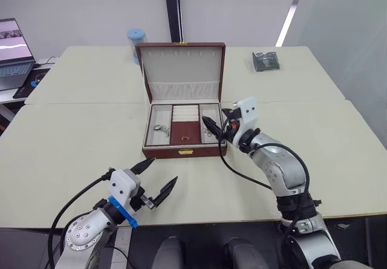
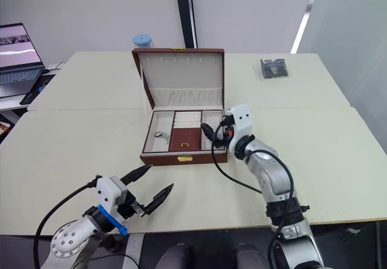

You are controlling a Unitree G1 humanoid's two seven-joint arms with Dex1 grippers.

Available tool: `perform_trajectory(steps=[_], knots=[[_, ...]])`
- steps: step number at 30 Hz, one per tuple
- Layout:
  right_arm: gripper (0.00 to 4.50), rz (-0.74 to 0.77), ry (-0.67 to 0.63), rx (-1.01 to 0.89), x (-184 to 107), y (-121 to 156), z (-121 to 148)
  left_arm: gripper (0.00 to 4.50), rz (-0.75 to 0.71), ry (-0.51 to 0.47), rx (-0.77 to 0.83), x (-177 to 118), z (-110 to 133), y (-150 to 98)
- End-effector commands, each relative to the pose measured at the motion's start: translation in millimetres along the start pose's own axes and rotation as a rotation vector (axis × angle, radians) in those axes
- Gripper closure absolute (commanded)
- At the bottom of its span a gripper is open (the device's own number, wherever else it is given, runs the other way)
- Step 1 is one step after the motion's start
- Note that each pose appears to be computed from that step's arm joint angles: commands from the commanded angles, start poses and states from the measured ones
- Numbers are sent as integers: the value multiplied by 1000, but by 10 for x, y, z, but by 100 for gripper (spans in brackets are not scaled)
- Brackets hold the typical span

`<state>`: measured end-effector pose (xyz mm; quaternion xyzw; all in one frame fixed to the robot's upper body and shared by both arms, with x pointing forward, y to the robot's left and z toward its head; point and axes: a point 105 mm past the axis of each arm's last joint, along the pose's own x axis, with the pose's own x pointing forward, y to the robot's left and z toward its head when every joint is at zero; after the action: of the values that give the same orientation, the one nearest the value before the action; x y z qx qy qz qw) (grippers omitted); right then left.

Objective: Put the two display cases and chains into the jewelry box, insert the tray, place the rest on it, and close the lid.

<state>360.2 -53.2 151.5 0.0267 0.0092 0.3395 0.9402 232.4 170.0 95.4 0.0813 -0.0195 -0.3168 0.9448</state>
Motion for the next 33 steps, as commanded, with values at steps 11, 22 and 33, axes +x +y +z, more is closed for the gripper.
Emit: perform_trajectory(steps=[11,22,33], knots=[[3,153,130,-202,-1005,-643,-33,0,106,180,-110,-456,-54,710],[3,63,279,-231,-1592,-1137,-290,0,289,279,-41,-838,-5,1474],[3,36,319,-257,-1757,-1213,-389,0,339,301,14,-968,179,1729]])
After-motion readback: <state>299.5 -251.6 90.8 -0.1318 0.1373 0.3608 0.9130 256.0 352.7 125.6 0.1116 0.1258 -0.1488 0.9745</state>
